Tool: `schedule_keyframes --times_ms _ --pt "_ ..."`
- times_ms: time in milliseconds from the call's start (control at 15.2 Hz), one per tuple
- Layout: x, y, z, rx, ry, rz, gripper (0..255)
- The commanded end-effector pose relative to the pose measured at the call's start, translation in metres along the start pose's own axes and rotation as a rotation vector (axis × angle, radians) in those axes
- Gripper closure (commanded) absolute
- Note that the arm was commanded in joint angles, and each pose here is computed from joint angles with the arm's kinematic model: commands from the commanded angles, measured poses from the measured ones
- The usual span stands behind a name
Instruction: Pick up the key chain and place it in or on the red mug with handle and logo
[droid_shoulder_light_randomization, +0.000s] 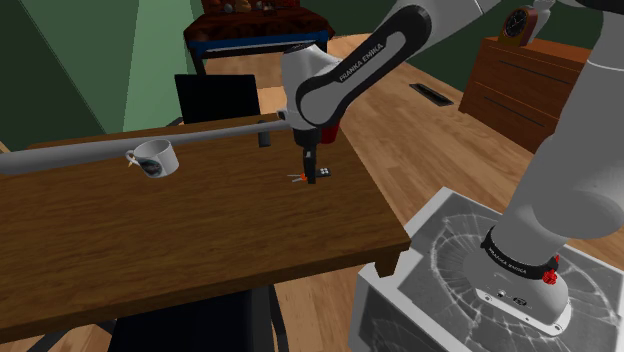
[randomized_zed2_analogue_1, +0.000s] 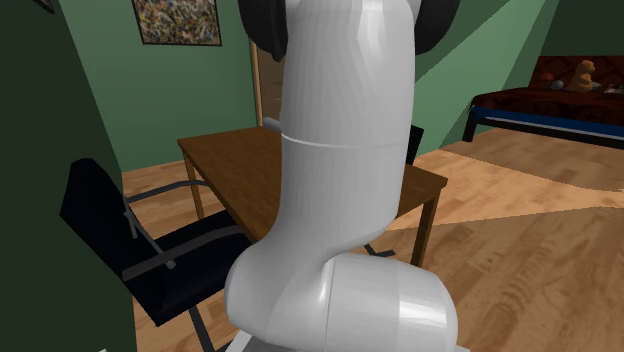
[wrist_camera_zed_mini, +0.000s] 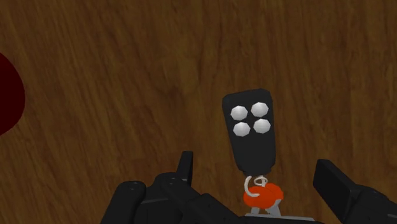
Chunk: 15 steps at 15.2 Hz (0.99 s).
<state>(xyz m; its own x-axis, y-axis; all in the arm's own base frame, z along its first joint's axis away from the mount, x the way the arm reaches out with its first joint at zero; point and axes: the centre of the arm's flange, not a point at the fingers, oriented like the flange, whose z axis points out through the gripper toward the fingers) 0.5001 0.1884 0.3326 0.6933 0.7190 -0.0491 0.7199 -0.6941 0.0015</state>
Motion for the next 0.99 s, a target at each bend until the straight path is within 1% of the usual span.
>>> schedule_keyframes --times_ms 0,330,396,924 --pt "-0.0002 -0.0001 0.0019 0.0 0.0 0.0 0" --pt "-0.0002 -0.0001 0.0019 0.0 0.0 0.0 0" --pt "-0.0002 -0.0001 0.0019 0.0 0.0 0.0 255" --pt "-0.0017 0.0008 0.0044 0.0 0.001 0.0 255"
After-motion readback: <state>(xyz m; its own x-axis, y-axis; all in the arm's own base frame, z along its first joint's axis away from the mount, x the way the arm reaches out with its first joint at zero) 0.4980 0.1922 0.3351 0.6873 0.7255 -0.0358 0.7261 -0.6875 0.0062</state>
